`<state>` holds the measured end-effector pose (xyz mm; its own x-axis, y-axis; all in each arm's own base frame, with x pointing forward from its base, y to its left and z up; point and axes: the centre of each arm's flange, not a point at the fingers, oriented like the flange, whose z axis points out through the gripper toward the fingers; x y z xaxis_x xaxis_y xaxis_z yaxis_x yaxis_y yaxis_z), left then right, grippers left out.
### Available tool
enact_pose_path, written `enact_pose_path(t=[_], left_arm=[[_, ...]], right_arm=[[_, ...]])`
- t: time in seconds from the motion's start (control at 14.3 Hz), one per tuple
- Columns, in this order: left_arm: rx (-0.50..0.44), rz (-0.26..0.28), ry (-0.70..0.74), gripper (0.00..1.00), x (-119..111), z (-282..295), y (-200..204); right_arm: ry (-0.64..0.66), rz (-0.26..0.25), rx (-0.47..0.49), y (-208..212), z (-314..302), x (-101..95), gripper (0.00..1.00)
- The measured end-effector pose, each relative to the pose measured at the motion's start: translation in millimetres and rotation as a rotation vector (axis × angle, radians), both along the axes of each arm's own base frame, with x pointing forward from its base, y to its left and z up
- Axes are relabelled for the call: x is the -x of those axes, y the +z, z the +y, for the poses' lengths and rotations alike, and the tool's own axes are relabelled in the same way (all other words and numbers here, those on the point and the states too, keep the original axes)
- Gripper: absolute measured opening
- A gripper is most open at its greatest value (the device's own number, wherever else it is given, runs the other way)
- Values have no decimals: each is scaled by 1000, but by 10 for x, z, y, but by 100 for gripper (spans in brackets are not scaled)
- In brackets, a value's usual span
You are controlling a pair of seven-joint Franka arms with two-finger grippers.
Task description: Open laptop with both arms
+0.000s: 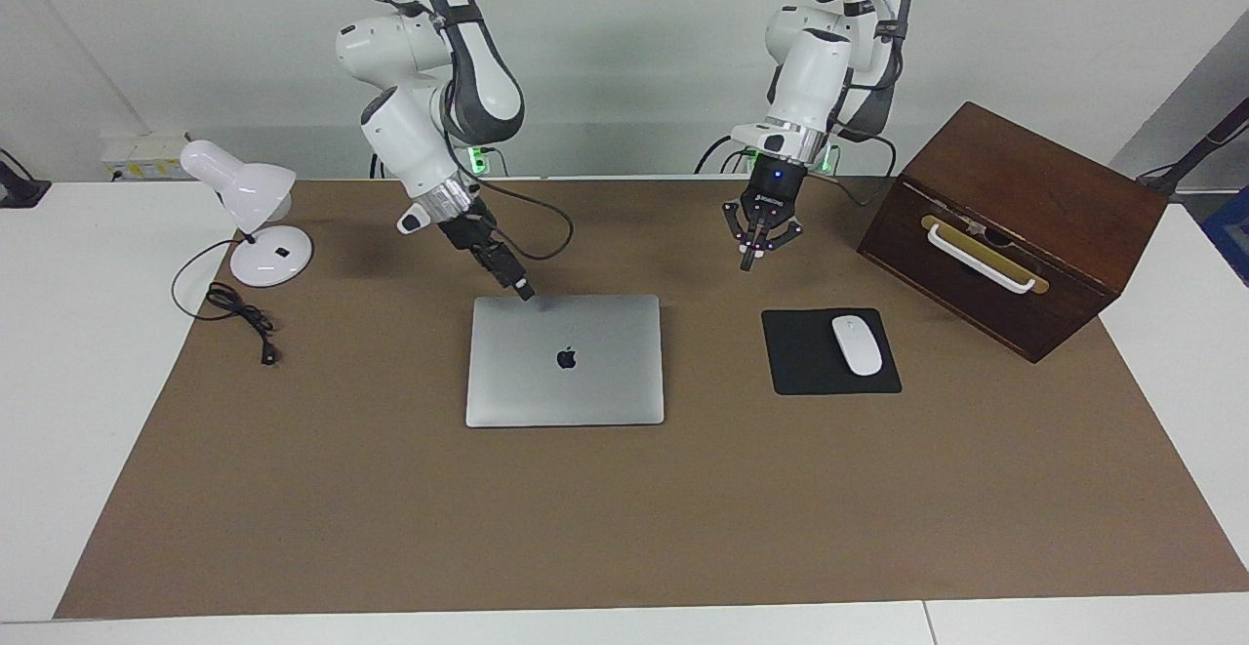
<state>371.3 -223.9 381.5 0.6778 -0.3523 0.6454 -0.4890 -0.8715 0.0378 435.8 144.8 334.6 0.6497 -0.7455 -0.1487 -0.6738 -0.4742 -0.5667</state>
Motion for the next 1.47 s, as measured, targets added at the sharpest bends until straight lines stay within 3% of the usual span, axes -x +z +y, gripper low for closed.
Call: enact_pose_path(t=[0.56, 1.12, 1.47], left_arm=[[22, -46, -83, 1, 157, -377, -518], [5, -24, -148, 1, 334, -608, -779], [2, -23, -172, 1, 235, -838, -864]], right_arm=[[18, 7, 14, -95, 28, -59, 100], [28, -8, 23, -112, 80, -195, 100], [38, -11, 28, -125, 80, -196, 100]])
